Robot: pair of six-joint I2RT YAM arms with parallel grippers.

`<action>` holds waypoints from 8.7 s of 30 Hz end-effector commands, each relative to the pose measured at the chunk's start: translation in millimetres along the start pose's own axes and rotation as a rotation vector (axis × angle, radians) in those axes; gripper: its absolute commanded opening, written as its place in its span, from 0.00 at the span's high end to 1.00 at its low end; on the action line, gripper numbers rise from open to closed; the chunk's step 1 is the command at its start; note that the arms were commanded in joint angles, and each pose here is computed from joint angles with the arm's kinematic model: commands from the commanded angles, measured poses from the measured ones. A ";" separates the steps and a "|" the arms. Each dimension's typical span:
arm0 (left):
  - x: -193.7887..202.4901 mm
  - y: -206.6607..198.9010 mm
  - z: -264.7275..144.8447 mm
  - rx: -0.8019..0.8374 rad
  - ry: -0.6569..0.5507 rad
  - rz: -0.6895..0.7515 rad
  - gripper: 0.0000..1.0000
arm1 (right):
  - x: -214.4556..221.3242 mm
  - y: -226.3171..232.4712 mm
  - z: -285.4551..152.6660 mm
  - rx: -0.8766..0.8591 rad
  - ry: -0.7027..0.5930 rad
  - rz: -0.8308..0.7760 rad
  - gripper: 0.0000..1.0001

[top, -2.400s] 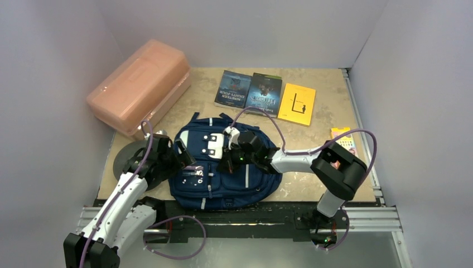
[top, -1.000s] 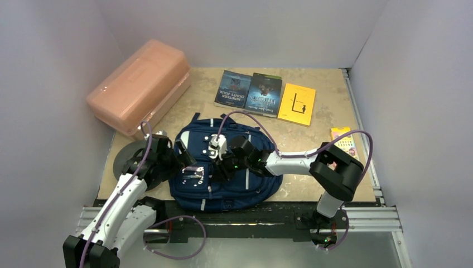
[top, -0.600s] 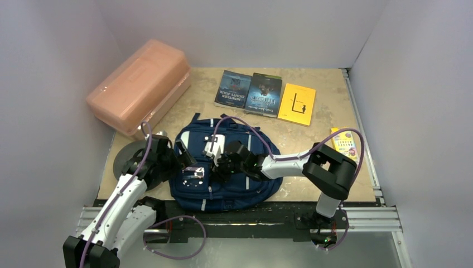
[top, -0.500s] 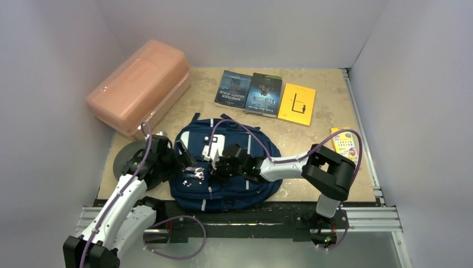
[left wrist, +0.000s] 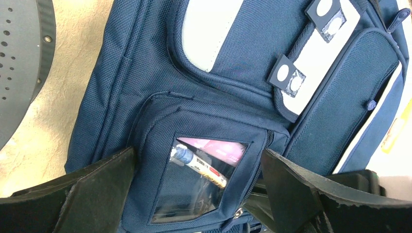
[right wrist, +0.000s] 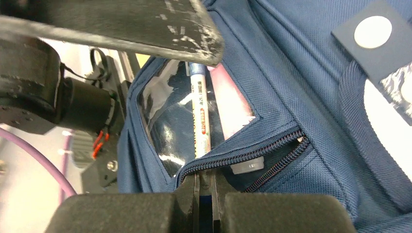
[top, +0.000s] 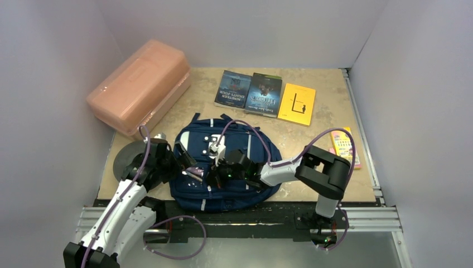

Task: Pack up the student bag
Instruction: Place the stationery in the student bag, then pick up the stationery from the center of the board, then place the stationery in the student bag.

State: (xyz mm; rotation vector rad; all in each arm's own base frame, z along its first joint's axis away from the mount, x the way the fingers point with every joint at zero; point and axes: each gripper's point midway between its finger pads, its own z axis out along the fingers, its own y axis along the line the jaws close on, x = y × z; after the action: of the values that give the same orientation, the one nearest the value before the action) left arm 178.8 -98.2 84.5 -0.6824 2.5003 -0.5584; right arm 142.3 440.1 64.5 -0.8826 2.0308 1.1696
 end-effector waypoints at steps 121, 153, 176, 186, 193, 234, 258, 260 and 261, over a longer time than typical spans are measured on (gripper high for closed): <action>25.5 -91.8 -102.0 0.432 0.128 0.557 0.00 | 29.4 -361.4 -429.4 1.539 -0.194 0.828 0.37; 18.2 -70.4 -77.6 0.228 0.147 0.402 0.00 | -139.6 -176.9 -245.2 0.554 -0.235 0.122 1.00; -27.1 -11.8 -30.8 -0.127 -0.147 0.165 0.00 | -4.7 -8.4 -53.2 -0.053 0.436 -0.152 1.00; -15.2 -26.9 -22.1 -0.034 -0.086 0.185 0.00 | 6.4 -16.6 -41.6 0.080 0.416 -0.104 1.00; -7.9 -27.7 -19.8 -0.007 -0.064 0.183 0.00 | -43.2 -4.6 -3.3 0.051 0.168 -0.013 1.00; 1.0 -12.0 -0.1 0.033 0.043 0.060 0.11 | -69.5 7.9 -11.8 0.015 -0.130 0.129 1.00; 10.6 -11.8 3.7 0.056 0.071 0.020 0.11 | -53.1 16.8 23.3 -0.023 -0.061 0.094 0.97; 8.6 -11.7 1.1 0.053 0.061 0.027 0.10 | -50.9 12.3 16.3 0.009 -0.049 0.076 0.97; 8.0 -10.9 -0.6 0.048 0.057 0.032 0.10 | -45.5 7.3 10.6 0.036 -0.034 0.067 0.95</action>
State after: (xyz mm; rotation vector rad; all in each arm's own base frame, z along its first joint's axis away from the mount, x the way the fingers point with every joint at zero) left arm 183.3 -100.8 83.5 -0.6002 2.5223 -0.5452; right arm 153.3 459.2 63.1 -0.8047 2.1604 1.1990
